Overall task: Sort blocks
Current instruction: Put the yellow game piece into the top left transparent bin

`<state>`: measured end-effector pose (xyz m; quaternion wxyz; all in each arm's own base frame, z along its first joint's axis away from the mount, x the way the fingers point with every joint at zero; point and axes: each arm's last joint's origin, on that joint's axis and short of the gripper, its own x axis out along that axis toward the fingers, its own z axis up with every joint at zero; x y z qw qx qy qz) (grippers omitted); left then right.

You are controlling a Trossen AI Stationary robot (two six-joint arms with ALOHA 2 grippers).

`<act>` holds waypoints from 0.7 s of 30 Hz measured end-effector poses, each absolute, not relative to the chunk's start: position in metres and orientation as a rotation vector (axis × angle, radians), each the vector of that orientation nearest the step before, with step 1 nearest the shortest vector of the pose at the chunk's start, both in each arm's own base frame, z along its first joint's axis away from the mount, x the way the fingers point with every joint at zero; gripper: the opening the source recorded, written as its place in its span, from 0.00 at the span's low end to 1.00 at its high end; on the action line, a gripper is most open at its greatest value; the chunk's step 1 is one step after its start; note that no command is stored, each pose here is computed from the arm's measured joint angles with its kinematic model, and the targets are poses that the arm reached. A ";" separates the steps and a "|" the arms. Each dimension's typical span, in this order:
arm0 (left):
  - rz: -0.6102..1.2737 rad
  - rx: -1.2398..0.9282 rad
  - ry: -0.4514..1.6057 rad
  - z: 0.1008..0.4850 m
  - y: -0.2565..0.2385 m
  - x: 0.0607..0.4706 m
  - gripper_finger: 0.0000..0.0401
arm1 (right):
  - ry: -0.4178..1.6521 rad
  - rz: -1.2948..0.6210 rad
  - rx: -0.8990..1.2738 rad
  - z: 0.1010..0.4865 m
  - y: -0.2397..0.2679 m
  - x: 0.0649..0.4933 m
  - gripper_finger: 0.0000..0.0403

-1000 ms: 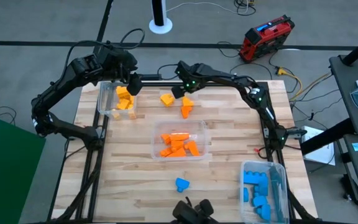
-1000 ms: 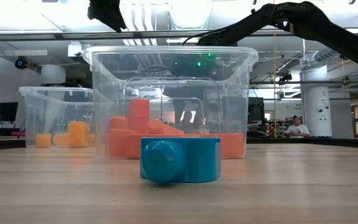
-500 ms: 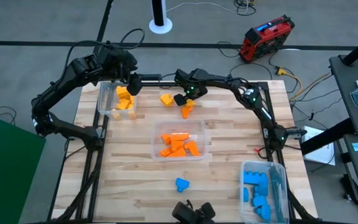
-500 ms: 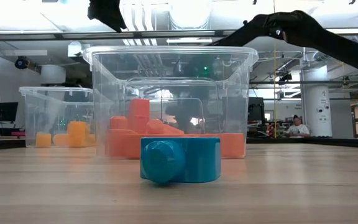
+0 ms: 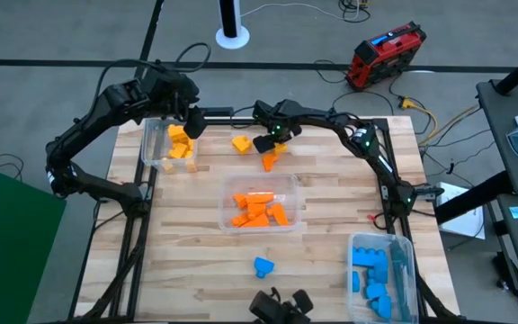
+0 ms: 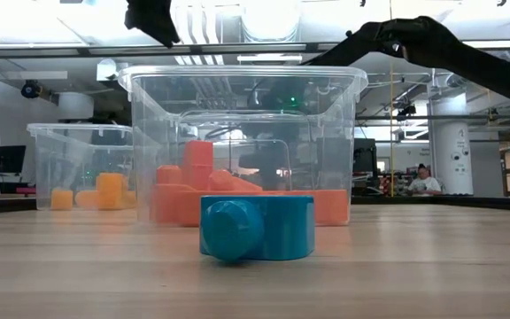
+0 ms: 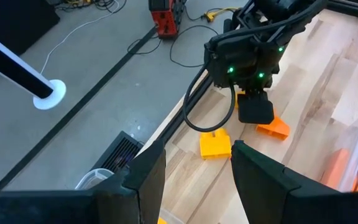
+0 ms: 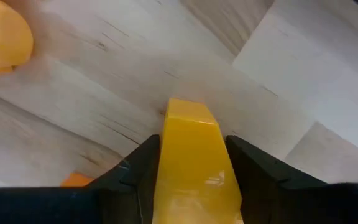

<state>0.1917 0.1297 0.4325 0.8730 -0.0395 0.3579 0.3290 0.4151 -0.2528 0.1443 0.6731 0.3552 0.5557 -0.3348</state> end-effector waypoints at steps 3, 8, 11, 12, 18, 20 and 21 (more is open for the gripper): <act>0.687 -0.084 0.757 0.430 0.130 0.192 0.40 | 1.251 -0.758 0.758 0.146 -0.253 0.415 0.38; 0.683 -0.090 0.783 0.422 0.131 0.194 0.40 | 1.234 -0.758 0.741 0.156 -0.256 0.417 0.38; 0.683 -0.089 0.778 0.422 0.131 0.194 0.40 | 1.216 -0.751 0.723 0.171 -0.258 0.419 0.38; 0.684 -0.088 0.774 0.423 0.132 0.194 0.40 | 1.205 -0.751 0.717 0.179 -0.259 0.420 0.38; 0.695 -0.070 0.687 0.435 0.127 0.188 0.40 | 1.011 -0.733 0.657 0.235 -0.266 0.431 0.38; 0.702 -0.065 0.643 0.441 0.123 0.182 0.40 | 0.884 -0.697 0.655 0.254 -0.265 0.433 0.38; 0.706 -0.065 0.617 0.445 0.121 0.178 0.40 | 0.826 -0.674 0.652 0.261 -0.264 0.436 0.38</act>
